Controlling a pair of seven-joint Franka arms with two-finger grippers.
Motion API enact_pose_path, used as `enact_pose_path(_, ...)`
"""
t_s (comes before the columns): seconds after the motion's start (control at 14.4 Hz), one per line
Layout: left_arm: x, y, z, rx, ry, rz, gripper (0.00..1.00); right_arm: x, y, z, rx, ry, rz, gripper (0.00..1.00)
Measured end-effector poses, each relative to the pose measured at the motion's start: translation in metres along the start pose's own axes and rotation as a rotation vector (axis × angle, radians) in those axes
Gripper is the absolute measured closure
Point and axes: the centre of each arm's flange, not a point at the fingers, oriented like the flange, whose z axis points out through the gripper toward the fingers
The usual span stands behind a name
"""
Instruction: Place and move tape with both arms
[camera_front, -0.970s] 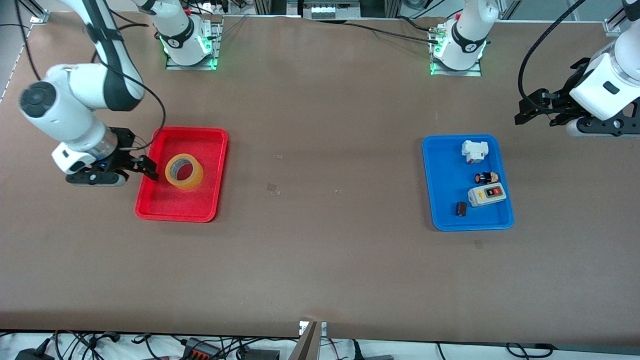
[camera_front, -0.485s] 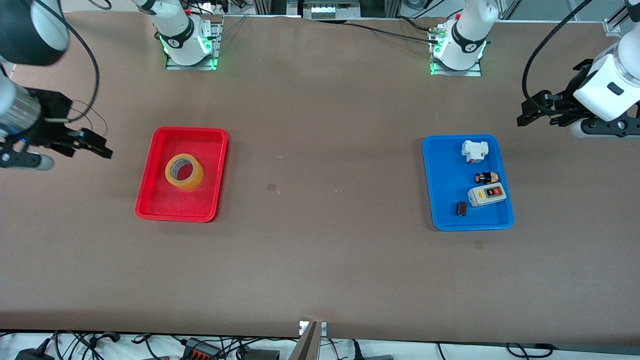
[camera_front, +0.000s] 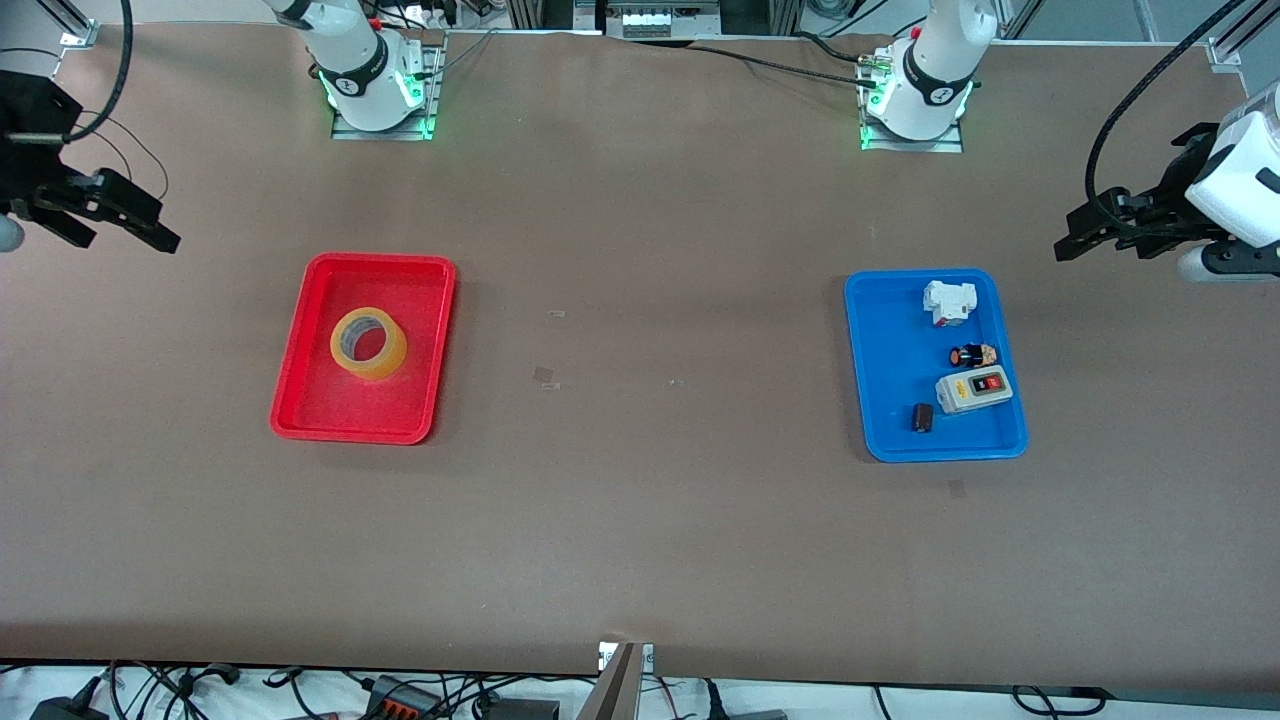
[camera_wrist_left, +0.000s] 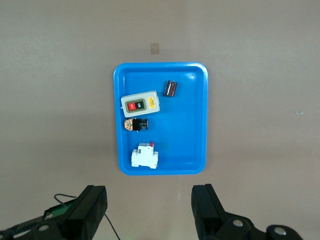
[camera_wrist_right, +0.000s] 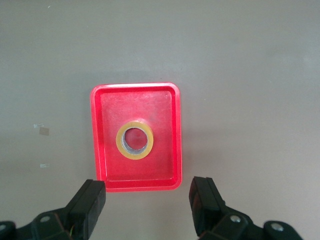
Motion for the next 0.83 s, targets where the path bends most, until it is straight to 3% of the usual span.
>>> enact_pose_path(0.42, 0.0, 0.0, 0.0, 0.0, 0.001, 0.0, 0.0, 0.0, -0.008, 0.006, -0.006, -0.076, -0.046, 0.01)
enact_pose_path(0.83, -0.001, 0.007, 0.0, 0.001, 0.001, 0.013, 0.0, 0.001, -0.009, 0.009, -0.006, -0.085, -0.05, 0.01)
